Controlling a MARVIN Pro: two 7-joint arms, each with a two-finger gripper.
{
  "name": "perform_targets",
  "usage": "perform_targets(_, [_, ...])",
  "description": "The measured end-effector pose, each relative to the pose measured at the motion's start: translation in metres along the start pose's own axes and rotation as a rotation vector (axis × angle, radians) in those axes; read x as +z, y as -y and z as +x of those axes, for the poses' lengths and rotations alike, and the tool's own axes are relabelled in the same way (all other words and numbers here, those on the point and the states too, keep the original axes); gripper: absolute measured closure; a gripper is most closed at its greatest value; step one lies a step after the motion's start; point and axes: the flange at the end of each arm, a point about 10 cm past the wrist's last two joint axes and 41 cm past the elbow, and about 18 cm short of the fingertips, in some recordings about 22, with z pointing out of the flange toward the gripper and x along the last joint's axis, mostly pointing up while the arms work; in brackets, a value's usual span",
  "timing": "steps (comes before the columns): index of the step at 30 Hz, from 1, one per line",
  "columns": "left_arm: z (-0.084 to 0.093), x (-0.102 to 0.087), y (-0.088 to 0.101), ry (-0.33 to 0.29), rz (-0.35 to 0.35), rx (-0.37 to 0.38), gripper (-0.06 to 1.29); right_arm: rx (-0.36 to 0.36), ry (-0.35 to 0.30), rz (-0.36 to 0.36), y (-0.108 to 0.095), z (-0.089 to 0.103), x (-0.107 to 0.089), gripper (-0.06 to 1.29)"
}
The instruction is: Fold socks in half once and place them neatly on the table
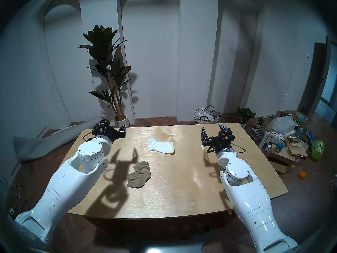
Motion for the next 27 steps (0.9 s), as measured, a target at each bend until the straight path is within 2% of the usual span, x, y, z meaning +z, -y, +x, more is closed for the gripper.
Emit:
perform_targets(9, [-0.001,-0.022,0.024,-0.084,-0.072,-0.078,0.01,-0.01,0.096,-0.038,0.004,-0.001,0.007,0.0])
perform_targets(15, [-0.007,-0.035,0.04,-0.125,-0.136,-0.133,0.01,-0.015,0.151,-0.034,0.008,0.0,0.007,0.0])
perform_targets(20, [-0.013,-0.044,0.053,-0.176,-0.186,-0.167,0.01,-0.006,0.19,-0.009,0.012,0.006,0.003,0.0])
perform_targets(22, [-0.015,-0.045,0.055,-0.185,-0.188,-0.172,0.01,0.0,0.195,-0.001,0.012,0.008,0.002,0.0])
perform_targets(27, [-0.036,-0.04,0.064,-0.229,-0.166,-0.219,0.01,0.032,0.209,0.079,0.014,0.014,-0.005,0.0])
